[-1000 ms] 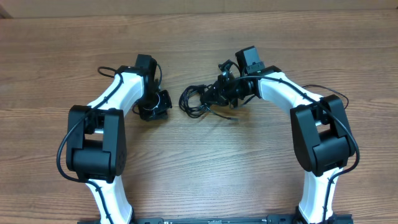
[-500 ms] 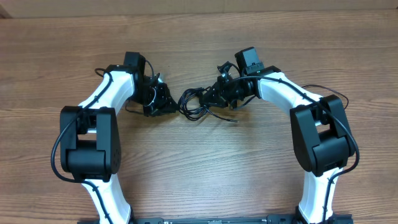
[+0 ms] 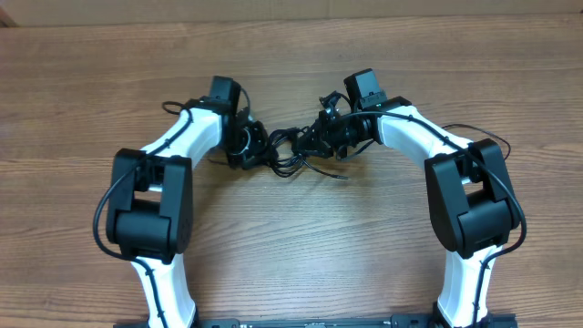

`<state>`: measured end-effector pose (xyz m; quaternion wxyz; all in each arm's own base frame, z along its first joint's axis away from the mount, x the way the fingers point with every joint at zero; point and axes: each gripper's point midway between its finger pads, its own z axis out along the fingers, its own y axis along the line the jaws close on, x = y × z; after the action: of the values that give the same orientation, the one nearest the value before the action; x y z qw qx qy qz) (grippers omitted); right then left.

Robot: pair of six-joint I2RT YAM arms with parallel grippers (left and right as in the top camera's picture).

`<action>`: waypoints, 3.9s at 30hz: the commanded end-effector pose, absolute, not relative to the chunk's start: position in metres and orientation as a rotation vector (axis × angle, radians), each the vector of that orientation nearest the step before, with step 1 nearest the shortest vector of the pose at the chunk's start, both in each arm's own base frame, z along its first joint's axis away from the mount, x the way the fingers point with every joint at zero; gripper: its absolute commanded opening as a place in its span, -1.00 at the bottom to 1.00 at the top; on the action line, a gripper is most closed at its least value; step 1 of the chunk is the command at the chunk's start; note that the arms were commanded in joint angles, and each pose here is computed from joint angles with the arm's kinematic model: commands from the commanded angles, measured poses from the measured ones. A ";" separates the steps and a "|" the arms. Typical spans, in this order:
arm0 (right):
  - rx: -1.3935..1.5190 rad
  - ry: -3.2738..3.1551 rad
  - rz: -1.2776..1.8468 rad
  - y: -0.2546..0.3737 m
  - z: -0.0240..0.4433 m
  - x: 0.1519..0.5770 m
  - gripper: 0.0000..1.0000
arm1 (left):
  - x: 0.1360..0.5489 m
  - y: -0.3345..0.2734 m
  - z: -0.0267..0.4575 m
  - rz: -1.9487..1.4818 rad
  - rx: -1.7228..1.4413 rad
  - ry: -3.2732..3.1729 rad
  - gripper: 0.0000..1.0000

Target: Untangle cables

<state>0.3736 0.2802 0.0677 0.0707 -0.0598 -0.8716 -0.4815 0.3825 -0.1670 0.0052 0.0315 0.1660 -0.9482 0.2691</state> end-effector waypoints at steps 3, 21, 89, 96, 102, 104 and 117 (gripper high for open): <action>-0.137 -2.522 -1.539 0.291 0.081 0.367 -0.92 | 0.355 -0.166 -0.059 0.639 0.569 -2.816 -0.89; -0.106 -2.413 -1.779 0.305 0.119 0.391 -0.92 | 0.326 -0.064 -0.060 0.174 0.524 -2.801 -0.91; 0.046 -3.069 -0.529 0.268 0.046 0.339 -0.92 | 0.333 -0.121 0.034 0.247 0.111 -2.753 -0.92; 0.117 -3.041 -0.591 0.294 0.026 0.317 -0.92 | 0.320 -0.109 0.012 0.134 0.101 -2.741 -0.89; 0.090 -3.036 -0.605 0.307 0.023 0.308 -0.93 | 0.330 -0.111 -0.010 0.164 0.070 -2.813 -0.87; 0.105 -3.023 -0.630 0.310 0.024 0.306 -0.92 | 0.336 -0.113 -0.012 0.176 0.066 -2.839 -0.89; 0.307 -2.936 -0.930 0.319 0.077 0.315 -0.78 | 0.337 -0.139 0.000 0.455 -0.071 -2.801 -0.92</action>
<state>0.3074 0.3081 0.0447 0.0556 0.0727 -0.9595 -0.2665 0.3386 -0.1275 0.0021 0.1421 -0.0104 -0.9830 0.1160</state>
